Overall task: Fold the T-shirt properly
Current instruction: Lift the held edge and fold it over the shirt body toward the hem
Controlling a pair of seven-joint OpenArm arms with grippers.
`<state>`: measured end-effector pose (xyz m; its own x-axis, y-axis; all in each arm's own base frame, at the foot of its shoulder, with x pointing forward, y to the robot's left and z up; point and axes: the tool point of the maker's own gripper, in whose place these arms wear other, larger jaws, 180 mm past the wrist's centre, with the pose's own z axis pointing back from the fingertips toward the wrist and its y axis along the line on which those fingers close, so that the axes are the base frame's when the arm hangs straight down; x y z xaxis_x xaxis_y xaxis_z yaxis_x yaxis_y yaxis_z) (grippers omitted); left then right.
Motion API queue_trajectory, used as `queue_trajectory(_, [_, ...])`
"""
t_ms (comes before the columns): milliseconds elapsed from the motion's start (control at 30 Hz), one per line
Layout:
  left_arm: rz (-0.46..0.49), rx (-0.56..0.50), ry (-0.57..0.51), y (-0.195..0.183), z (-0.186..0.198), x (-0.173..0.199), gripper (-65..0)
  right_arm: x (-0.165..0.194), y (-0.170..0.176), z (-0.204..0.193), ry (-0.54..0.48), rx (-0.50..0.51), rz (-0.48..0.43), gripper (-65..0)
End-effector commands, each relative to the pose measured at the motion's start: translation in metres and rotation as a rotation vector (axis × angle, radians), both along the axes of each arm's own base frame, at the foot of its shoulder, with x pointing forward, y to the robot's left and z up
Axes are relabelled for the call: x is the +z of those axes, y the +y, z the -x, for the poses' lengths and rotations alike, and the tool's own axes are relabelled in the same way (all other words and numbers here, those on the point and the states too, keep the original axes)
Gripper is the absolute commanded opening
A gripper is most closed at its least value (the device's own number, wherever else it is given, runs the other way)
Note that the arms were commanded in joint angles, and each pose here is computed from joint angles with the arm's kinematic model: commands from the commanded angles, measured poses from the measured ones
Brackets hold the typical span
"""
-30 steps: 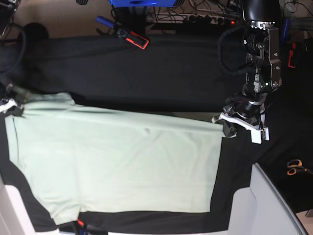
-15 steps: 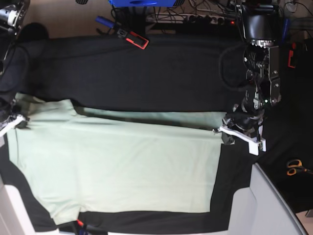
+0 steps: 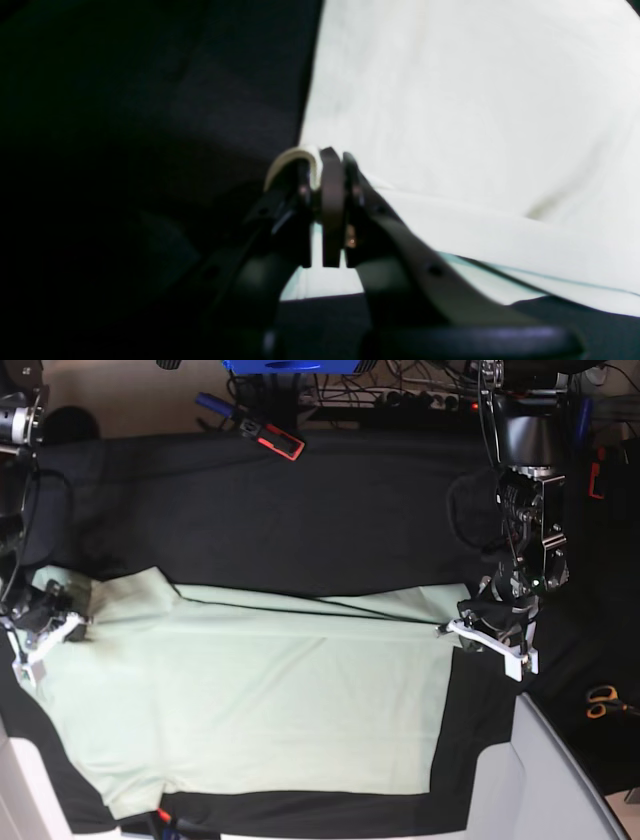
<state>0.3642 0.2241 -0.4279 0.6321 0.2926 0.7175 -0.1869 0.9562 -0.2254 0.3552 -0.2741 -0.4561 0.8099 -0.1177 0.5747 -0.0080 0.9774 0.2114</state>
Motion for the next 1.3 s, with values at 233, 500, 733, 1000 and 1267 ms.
queue_trajectory(233, [-0.048,-0.064,-0.032,-0.009,-0.032,0.012,-65.0,0.016,-0.018,-0.029,-0.080,-0.007,0.032,-64.9])
queue_trajectory(500, [-0.076,-0.087,-0.022,-0.015,-0.043,0.011,-65.0,0.027,-0.033,-0.040,-0.092,-0.026,0.045,-65.0])
queue_trajectory(733, [-0.081,-0.085,-0.021,-0.012,-0.050,0.013,-65.0,0.033,-0.034,-0.048,-0.105,-0.023,0.056,-65.0])
queue_trajectory(1000, [-0.078,-0.084,-0.022,-0.013,-0.053,0.014,-65.0,0.029,-0.024,-0.053,-0.082,0.036,0.130,-65.0])
queue_trajectory(1267, [-0.084,-0.084,-0.023,-0.010,-0.054,0.015,-65.0,0.032,-0.019,-0.059,-0.124,0.036,0.123,-65.0])
